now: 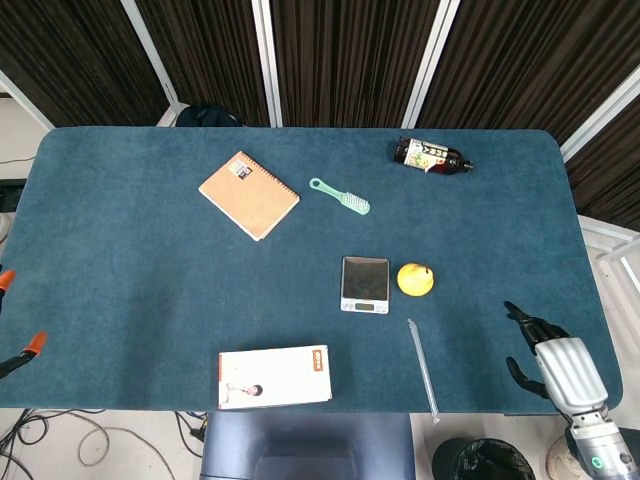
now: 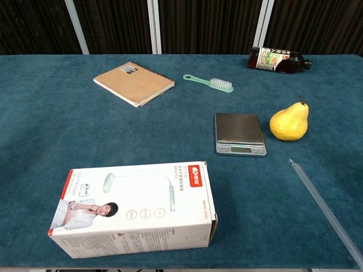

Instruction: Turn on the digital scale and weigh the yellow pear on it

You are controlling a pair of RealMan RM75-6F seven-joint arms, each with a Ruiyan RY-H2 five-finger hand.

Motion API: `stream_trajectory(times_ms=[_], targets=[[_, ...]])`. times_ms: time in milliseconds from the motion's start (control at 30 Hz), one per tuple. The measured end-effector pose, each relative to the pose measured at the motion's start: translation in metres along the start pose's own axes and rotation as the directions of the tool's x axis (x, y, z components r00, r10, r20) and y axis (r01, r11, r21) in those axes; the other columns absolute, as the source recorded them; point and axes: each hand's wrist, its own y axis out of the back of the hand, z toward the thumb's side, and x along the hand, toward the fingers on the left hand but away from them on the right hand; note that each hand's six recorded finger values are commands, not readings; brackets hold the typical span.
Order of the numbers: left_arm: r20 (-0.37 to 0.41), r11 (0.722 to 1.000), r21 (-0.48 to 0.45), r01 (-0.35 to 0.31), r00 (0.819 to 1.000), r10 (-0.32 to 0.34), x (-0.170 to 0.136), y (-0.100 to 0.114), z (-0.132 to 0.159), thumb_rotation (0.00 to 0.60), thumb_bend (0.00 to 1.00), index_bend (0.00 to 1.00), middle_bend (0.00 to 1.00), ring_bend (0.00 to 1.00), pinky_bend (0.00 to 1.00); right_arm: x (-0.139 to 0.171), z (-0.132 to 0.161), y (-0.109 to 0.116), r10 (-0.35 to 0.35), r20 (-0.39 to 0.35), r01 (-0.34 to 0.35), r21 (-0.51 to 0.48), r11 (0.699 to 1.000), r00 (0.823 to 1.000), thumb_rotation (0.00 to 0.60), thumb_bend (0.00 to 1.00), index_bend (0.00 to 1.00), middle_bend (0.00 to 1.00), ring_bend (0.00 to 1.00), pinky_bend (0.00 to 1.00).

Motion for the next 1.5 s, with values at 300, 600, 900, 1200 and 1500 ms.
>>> stream_trajectory(times_ms=[300, 600, 900, 1200, 1500], targets=[[0.009, 1.000, 0.010, 0.004, 1.000, -0.004, -0.001, -0.003, 0.004, 0.600, 0.19, 0.10, 0.05, 0.00, 0.05, -0.034, 0.021, 0.000, 0.190, -0.136, -0.172, 0.134, 0.976, 0.972, 0.600, 0.76, 0.02, 0.59, 0.70, 0.80], [0.007, 1.000, 0.016, 0.007, 1.000, -0.007, -0.001, -0.005, 0.004, 0.600, 0.19, 0.10, 0.05, 0.00, 0.05, -0.061, 0.053, -0.018, 0.331, -0.180, -0.282, 0.254, 0.925, 0.926, 0.600, 1.00, 0.02, 0.76, 0.88, 0.85], [0.001, 1.000, 0.023, 0.015, 1.000, -0.015, -0.002, -0.007, 0.003, 0.600, 0.19, 0.10, 0.05, 0.00, 0.05, -0.084, 0.077, -0.042, 0.435, -0.156, -0.373, 0.312, 0.874, 0.887, 0.600, 1.00, 0.00, 0.77, 0.89, 0.88], [-0.003, 1.000, 0.025, 0.016, 1.000, -0.016, -0.001, -0.008, 0.003, 0.600, 0.19, 0.10, 0.05, 0.00, 0.05, -0.107, 0.110, -0.059, 0.454, -0.174, -0.379, 0.340, 0.861, 0.874, 0.600, 1.00, 0.00, 0.77, 0.89, 0.91], [-0.005, 0.999, 0.026, 0.019, 1.000, -0.019, 0.000, -0.009, 0.002, 0.600, 0.19, 0.10, 0.05, 0.00, 0.05, -0.122, 0.141, -0.068, 0.454, -0.189, -0.373, 0.346, 0.861, 0.871, 0.600, 1.00, 0.00, 0.77, 0.90, 0.94]])
